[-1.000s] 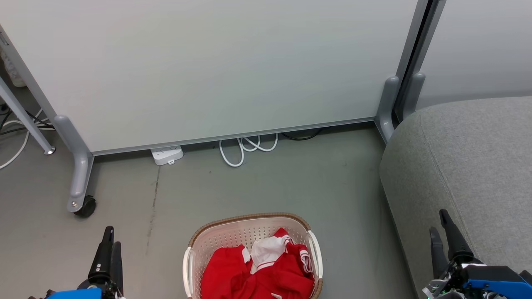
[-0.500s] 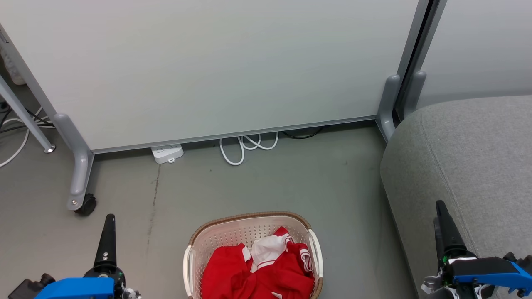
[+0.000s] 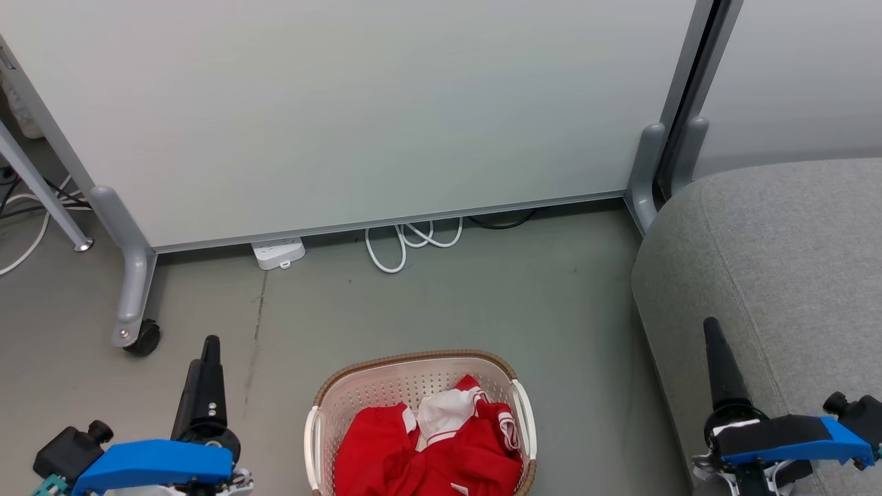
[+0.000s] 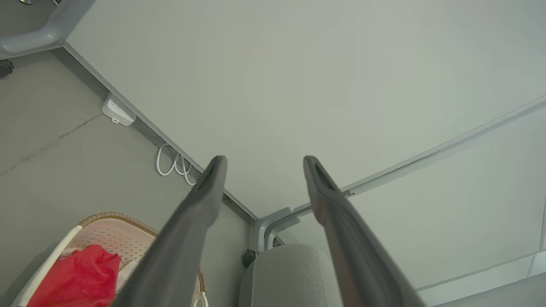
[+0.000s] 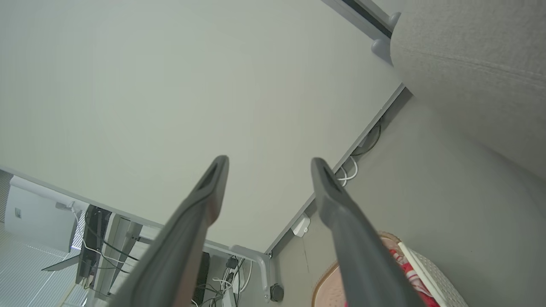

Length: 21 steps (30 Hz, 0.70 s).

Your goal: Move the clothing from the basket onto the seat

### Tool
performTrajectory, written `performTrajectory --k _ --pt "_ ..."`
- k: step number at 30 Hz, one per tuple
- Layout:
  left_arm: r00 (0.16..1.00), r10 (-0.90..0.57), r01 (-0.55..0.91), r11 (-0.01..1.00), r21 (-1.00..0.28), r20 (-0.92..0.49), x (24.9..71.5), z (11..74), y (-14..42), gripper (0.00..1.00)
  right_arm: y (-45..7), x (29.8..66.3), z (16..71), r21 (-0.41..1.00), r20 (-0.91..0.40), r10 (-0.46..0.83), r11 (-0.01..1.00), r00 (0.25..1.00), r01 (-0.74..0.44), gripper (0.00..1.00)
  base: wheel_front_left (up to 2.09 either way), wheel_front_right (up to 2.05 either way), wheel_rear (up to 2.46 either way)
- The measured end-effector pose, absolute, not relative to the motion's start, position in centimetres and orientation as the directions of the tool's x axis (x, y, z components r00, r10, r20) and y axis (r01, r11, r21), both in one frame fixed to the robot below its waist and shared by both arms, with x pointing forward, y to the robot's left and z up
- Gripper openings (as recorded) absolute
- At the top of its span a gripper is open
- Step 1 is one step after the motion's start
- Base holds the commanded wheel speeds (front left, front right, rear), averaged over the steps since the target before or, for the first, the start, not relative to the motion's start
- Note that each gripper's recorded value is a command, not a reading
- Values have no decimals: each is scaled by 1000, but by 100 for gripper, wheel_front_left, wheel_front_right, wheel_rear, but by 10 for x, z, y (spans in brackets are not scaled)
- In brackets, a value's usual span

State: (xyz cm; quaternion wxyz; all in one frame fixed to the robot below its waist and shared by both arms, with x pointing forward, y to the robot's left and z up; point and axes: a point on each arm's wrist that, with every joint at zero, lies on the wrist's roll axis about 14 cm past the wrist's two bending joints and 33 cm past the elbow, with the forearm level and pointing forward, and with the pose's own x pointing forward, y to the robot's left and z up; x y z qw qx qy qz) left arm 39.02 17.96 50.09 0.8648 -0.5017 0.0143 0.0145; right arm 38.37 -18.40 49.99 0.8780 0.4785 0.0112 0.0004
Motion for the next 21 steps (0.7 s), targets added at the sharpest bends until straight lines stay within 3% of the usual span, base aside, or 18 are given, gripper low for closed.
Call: performTrajectory --k 21 --pt "999 -35 24 763 -646 -5 393 508 159 100 -171 385 505 623 14 53 781 998 -51 100 0 0 0"
